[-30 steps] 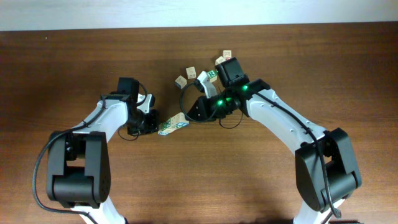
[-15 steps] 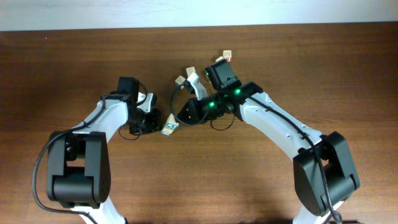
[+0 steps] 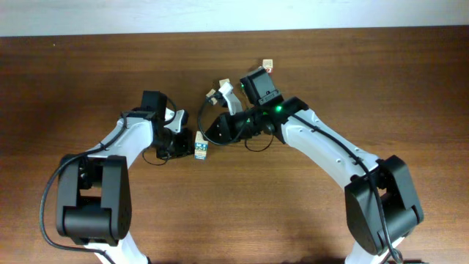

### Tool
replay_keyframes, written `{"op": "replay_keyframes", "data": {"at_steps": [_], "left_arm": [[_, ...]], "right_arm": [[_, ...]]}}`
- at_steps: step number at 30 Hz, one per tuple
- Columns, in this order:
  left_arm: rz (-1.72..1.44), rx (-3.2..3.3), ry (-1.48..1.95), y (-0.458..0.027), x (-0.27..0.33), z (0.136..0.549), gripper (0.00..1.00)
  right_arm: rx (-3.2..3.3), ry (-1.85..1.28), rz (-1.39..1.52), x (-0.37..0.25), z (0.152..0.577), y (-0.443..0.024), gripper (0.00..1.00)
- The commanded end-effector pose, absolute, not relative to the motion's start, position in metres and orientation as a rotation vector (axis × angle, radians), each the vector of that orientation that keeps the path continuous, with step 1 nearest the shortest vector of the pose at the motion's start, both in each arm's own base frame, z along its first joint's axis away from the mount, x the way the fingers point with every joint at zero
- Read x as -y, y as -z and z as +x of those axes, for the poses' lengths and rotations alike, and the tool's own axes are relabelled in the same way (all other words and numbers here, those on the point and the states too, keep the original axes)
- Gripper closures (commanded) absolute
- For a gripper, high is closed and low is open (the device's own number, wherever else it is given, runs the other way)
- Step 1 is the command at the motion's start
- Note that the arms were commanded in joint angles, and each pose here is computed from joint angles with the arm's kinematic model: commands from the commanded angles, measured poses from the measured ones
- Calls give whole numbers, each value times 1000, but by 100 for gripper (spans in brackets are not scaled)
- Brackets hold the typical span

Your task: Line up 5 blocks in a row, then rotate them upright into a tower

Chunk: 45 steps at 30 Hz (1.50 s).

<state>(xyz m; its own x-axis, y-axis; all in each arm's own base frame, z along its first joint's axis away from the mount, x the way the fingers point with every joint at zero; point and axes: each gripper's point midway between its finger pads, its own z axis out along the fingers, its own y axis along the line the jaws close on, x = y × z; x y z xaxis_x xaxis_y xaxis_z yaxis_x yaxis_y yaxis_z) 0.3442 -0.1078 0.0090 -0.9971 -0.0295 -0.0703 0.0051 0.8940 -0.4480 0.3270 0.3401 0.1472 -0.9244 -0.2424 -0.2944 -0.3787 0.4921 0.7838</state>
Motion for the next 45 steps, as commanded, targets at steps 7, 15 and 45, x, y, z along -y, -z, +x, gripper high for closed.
{"op": "replay_keyframes", "data": {"at_steps": [7,15,45], "left_arm": [[-7,-2989,811,-13,123,337,100],[-9,-2994,803,-12,122,336,100],[-282,-3010,207,8,58,352,100]], "right_arm": [[-2665,-1250,-458,-337,336,-115,96],[-2650,-1248,-461,-338,339,-116,96],[-2616,-1248,-506,-347,338,-121,96]]}}
